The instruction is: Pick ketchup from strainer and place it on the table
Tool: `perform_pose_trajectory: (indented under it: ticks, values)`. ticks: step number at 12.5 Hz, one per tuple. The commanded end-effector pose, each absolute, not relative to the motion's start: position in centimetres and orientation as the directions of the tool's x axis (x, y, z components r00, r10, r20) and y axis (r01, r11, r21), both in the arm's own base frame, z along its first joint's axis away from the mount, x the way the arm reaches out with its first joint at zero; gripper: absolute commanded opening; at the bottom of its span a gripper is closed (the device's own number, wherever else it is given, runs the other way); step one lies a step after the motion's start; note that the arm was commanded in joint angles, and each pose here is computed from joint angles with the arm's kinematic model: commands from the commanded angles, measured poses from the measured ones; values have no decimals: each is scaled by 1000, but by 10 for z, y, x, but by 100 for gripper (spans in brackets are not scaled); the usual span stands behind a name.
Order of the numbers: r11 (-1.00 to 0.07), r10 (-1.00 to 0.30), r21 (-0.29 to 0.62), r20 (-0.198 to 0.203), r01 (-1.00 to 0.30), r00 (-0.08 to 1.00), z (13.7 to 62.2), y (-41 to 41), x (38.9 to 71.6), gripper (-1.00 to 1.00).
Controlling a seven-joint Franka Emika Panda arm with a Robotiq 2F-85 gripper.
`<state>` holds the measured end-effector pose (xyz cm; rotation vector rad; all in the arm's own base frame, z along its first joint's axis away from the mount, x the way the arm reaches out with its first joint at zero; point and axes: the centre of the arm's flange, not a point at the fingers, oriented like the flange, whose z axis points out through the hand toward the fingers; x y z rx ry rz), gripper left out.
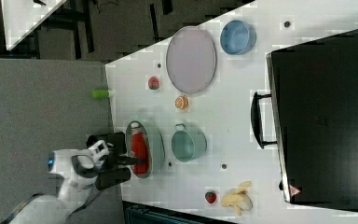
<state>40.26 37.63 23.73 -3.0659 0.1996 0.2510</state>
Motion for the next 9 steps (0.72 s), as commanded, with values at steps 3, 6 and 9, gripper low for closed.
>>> perform_pose_trajectory:
  ticks: [3,6,9]
  values:
    - [-943,-281,-158,-101,-294,954,371,390,455,18]
    - [-923,-353,-126,-99,-363,931,414,358,500,18]
    - [-910,-400,-72,-108,-409,910,441,301,542,18]
